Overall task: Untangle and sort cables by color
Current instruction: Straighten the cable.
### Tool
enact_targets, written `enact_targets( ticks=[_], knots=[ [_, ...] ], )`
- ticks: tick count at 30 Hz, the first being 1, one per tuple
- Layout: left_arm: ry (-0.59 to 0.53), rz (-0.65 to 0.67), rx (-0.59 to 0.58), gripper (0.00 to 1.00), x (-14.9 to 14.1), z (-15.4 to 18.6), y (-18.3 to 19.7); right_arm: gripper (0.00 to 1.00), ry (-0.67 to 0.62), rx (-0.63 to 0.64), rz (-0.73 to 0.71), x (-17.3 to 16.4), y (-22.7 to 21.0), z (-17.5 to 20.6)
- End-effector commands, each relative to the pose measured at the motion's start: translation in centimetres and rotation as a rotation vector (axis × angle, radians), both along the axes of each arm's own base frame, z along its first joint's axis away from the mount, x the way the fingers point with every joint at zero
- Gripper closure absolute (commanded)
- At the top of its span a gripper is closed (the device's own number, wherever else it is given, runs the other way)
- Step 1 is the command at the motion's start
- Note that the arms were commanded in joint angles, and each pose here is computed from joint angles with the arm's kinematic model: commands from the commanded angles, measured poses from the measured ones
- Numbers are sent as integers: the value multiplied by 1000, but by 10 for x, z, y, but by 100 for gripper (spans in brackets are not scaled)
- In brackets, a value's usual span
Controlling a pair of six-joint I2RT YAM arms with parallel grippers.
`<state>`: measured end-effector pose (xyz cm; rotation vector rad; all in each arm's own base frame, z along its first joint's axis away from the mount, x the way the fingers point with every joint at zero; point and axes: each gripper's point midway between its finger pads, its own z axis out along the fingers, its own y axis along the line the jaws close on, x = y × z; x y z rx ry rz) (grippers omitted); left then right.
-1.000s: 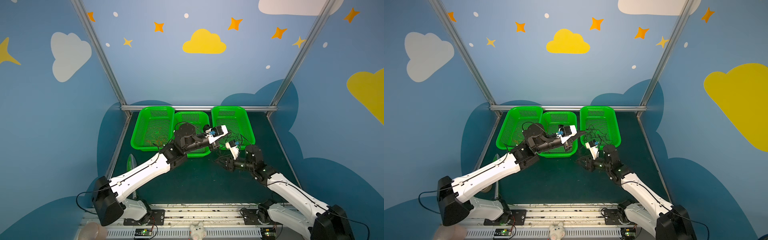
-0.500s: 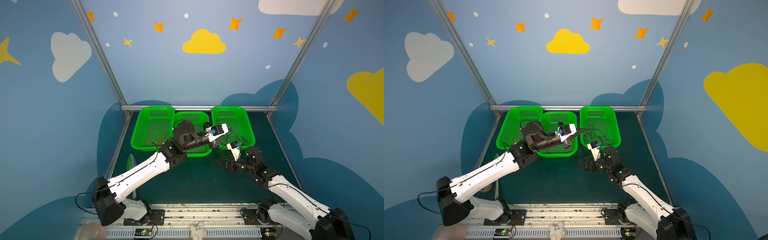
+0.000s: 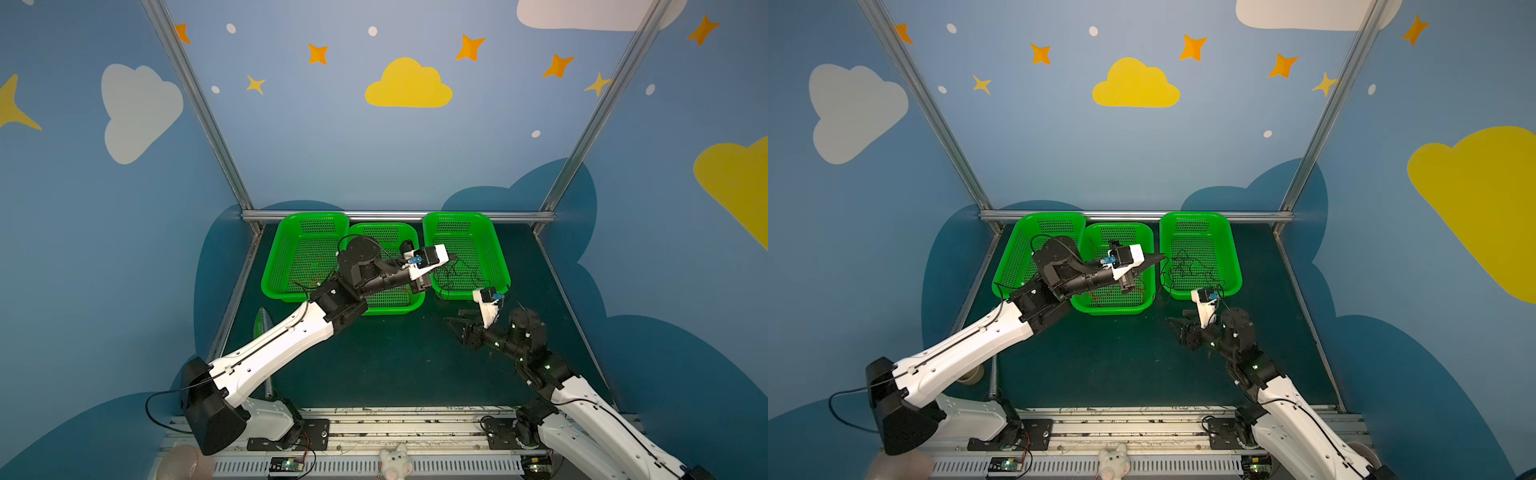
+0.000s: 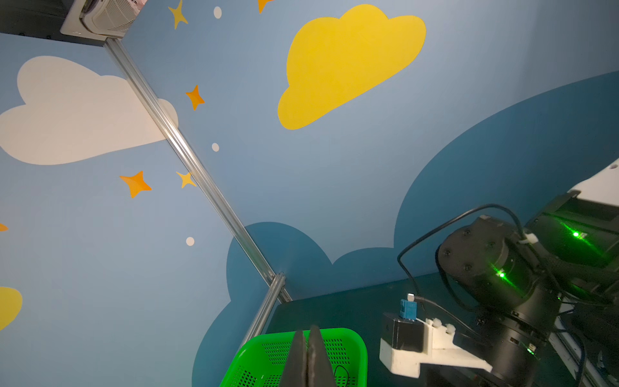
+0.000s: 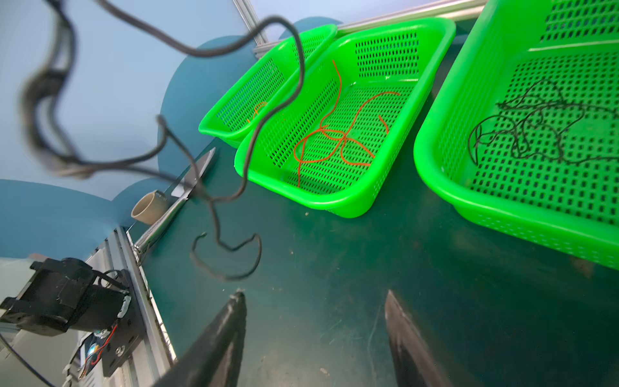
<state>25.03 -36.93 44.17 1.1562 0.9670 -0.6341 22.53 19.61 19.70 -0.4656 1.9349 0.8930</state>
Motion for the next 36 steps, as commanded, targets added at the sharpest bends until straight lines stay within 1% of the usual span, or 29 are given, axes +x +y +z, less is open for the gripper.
enact_targets(
  ticks=[1,3,5,7,11,16,21,29,36],
  knots=[
    [-21,-6,-24,97,-5,13,5,35,-44,20,19,-3,1,7],
    [-24,-6,-25,97,-5,14,4,35,-84,27,58,-7,5,10],
    [-25,-4,-25,97,-3,15,4,35,-156,27,142,-15,14,15],
    [-26,-3,-23,97,-2,15,3,35,-169,18,163,-16,17,15],
    [-25,-3,-23,97,-1,15,2,35,-201,-42,218,-18,25,17],
    [-24,-14,-44,97,-3,21,2,35,-212,-84,273,-18,35,16],
    [-12,-40,-61,97,-8,24,-1,36,-250,-112,280,-17,40,18],
    [-12,-51,-66,97,-10,27,-3,46,-271,-127,286,-10,48,21],
    [-9,-50,-65,97,-8,26,-4,50,-279,-133,294,-6,53,24]
  ],
)
